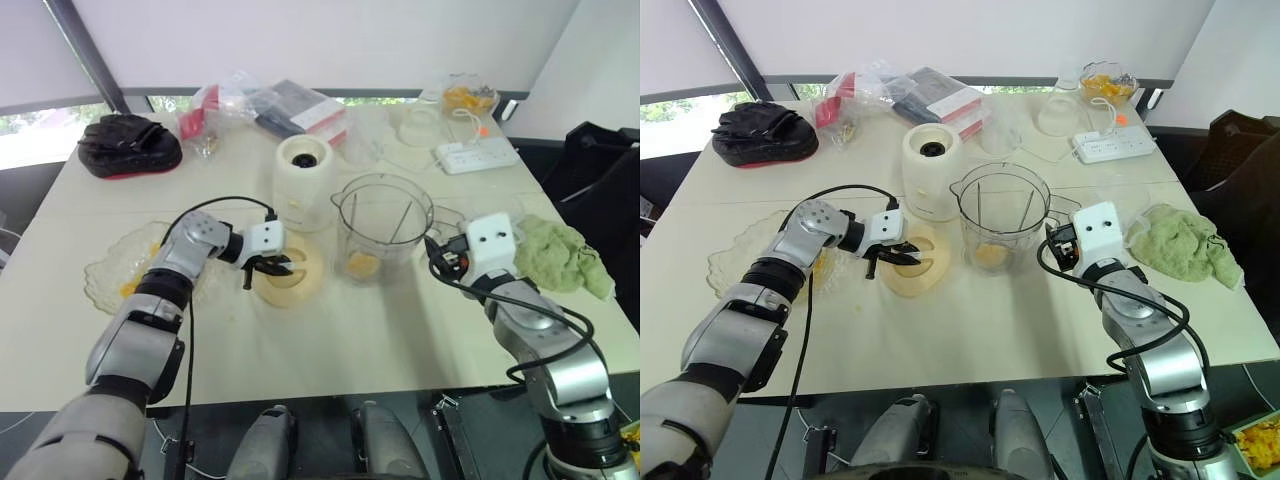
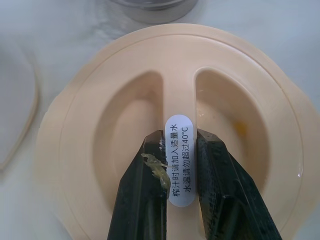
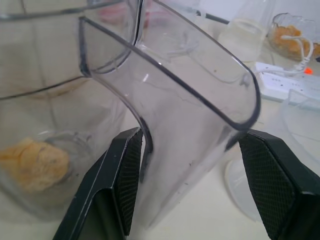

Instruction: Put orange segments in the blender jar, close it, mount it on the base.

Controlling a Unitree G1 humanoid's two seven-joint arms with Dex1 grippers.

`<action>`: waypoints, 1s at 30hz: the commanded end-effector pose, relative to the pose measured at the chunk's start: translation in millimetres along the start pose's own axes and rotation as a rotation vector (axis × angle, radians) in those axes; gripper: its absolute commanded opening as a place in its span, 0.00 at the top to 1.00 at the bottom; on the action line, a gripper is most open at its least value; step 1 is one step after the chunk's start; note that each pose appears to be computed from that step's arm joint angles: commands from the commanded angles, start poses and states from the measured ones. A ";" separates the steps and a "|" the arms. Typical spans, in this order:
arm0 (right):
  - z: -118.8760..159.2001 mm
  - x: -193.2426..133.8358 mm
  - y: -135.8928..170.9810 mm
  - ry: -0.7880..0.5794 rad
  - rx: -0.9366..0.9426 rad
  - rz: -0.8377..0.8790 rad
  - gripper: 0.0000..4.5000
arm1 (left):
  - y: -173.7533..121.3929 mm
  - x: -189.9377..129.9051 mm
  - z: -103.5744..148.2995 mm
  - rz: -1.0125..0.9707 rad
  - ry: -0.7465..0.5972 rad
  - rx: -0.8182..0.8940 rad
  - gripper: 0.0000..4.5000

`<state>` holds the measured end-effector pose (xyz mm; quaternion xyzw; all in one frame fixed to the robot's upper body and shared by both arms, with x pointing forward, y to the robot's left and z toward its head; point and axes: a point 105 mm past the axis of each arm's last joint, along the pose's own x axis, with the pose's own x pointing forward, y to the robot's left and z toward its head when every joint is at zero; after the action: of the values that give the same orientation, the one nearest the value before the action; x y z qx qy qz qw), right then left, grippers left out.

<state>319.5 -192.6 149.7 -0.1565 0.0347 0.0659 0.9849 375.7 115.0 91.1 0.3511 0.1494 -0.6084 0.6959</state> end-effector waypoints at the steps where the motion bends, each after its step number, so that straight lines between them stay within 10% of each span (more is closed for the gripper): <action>1: 13.1 4.9 -4.5 -0.060 0.022 -0.045 0.32 | 7.1 -9.7 9.2 0.039 -0.033 0.022 0.92; 14: 18.4 19.0 11.2 -0.071 0.218 -0.037 0.32 | 16.6 -44.0 9.9 0.125 -0.039 0.009 0.92; 20: 12.5 21.8 14.1 -0.059 0.224 -0.031 0.77 | 26.4 -65.3 18.1 0.185 -0.040 0.025 0.93; 30: 10.9 27.3 30.7 -0.071 0.217 0.007 0.76 | 61.0 -151.1 93.6 0.216 -0.150 0.064 0.93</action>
<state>341.4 -166.6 150.0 -0.0455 0.0091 0.0551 0.9974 385.8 163.4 231.2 0.3340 0.0857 -0.5586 0.7544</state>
